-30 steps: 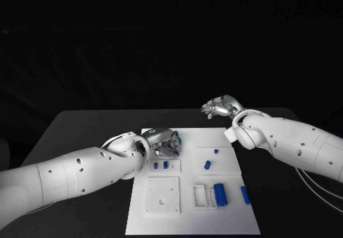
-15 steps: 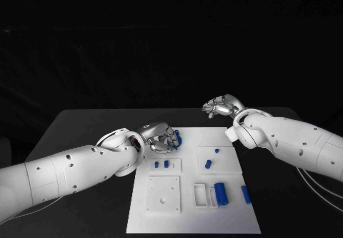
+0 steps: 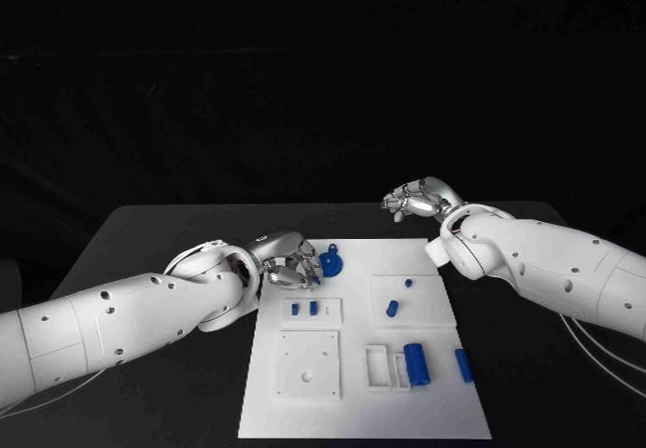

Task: Assemble the parts on the task board

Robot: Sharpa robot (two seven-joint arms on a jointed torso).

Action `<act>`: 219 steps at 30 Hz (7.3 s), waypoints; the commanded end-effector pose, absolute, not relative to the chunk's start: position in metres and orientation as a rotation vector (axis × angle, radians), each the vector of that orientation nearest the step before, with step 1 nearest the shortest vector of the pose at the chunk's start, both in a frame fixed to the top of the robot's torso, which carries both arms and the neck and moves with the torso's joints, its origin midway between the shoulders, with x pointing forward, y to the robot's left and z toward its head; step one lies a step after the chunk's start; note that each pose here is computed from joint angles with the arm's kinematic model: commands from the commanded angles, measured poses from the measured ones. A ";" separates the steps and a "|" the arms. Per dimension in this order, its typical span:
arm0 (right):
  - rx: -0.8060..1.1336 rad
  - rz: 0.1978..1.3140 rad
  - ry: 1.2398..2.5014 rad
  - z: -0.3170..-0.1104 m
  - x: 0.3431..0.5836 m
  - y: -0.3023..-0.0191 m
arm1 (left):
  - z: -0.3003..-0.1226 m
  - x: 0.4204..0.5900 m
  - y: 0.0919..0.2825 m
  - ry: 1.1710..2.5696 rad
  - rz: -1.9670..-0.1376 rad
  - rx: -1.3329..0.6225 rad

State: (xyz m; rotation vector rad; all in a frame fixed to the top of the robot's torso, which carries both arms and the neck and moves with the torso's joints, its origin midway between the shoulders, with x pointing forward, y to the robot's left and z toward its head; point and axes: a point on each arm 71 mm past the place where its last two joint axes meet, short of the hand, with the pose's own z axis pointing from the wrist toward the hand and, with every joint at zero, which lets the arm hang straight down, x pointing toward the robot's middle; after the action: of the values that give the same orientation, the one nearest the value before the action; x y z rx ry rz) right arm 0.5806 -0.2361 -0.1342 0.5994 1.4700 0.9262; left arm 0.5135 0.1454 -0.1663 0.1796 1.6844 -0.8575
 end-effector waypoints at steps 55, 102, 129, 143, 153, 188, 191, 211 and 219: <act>0.591 0.936 1.475 -0.134 0.580 -0.237 | -0.172 0.519 0.159 1.742 -0.785 0.205; 0.591 0.937 1.479 -0.135 0.580 -0.237 | -0.174 0.507 0.139 1.642 -0.734 0.457; 0.592 0.935 1.482 -0.136 0.580 -0.238 | -0.170 0.506 0.141 1.581 -0.771 0.424; 0.593 0.934 1.484 -0.137 0.580 -0.239 | -0.168 0.509 0.148 1.558 -0.771 0.393; 0.595 0.930 1.485 -0.137 0.580 -0.242 | -0.171 0.511 0.155 1.593 -0.759 0.383; 0.494 0.913 1.621 -0.145 0.570 -0.255 | -0.173 0.527 0.202 1.669 -0.802 0.048; 0.368 0.880 1.687 -0.147 0.565 -0.255 | -0.172 0.534 0.221 1.698 -0.880 -0.185; -0.236 0.541 1.683 -0.145 0.515 -0.254 | -0.168 0.522 0.249 1.687 -1.116 -0.501; -0.336 0.445 1.671 -0.152 0.505 -0.251 | -0.167 0.518 0.258 1.672 -1.138 -0.607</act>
State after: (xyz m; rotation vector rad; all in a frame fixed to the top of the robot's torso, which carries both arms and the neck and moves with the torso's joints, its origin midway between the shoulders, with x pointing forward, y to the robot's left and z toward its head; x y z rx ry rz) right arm 0.5052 -0.2494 -0.1520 -0.2619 1.7054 0.5524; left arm 0.5180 0.2596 -0.1686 -0.5477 1.6883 -1.0843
